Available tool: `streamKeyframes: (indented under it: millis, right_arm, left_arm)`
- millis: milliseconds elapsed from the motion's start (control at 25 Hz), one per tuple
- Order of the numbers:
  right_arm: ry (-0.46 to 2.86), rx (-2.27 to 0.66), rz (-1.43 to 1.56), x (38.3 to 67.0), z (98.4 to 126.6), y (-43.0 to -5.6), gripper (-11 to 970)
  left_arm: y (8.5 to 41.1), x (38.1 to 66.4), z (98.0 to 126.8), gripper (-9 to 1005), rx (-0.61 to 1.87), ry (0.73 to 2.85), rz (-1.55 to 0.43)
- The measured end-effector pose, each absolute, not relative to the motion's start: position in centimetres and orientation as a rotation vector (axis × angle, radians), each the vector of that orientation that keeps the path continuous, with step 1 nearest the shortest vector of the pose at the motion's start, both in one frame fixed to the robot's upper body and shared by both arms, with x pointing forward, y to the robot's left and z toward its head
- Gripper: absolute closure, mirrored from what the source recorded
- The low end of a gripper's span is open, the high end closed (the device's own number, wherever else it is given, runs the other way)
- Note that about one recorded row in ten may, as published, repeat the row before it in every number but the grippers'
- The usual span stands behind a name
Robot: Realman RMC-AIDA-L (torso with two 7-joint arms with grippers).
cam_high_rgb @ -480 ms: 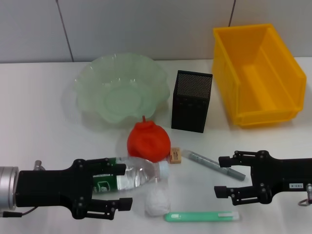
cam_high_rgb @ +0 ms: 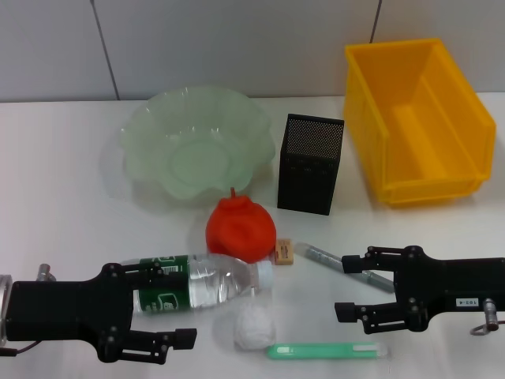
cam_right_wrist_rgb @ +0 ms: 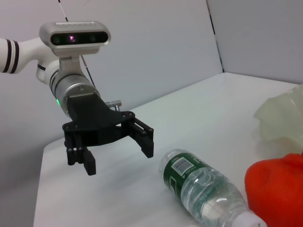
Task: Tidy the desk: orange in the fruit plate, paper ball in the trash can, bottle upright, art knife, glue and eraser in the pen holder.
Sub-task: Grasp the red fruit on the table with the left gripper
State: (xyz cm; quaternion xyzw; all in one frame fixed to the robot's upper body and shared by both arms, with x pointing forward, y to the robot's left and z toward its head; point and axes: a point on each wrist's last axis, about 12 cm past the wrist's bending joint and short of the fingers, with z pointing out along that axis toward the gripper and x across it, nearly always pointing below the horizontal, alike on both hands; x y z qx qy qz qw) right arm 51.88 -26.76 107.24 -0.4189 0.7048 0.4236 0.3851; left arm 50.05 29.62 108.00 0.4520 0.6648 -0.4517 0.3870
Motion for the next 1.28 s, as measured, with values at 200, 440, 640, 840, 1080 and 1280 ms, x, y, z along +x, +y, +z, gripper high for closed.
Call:
streamKeyframes:
  millis: [200, 440, 640, 840, 1080, 1280]
  right_arm:
    - [1.797, -1.062, 1.08, 51.8, 107.1, -26.6, 132]
    - [1.804, -1.055, 1.077, 51.8, 107.0, -26.7, 133]
    - [1.805, -1.052, 1.079, 51.7, 106.9, -26.7, 134]
    - [1.803, -1.055, 1.076, 51.7, 106.9, -26.7, 135]
    - [1.801, -1.056, 1.075, 51.7, 107.0, -26.7, 136]
    - [1.804, -1.052, 1.077, 51.8, 107.0, -26.7, 138]
  left_arm:
    - [29.6, 50.0, 108.0, 155, 1.157, 1.685, -1.144]
    - [29.5, 50.8, 108.9, 155, 1.132, 1.643, -1.143]
    - [29.1, 52.5, 110.8, 156, 1.048, 1.598, -1.128]
    - [26.9, 55.9, 112.0, 156, 1.081, 1.627, -1.006]
    - [24.0, 58.3, 111.6, 156, 1.2, 1.688, -0.86]
    - [22.7, 58.9, 111.2, 156, 1.247, 1.71, -0.786]
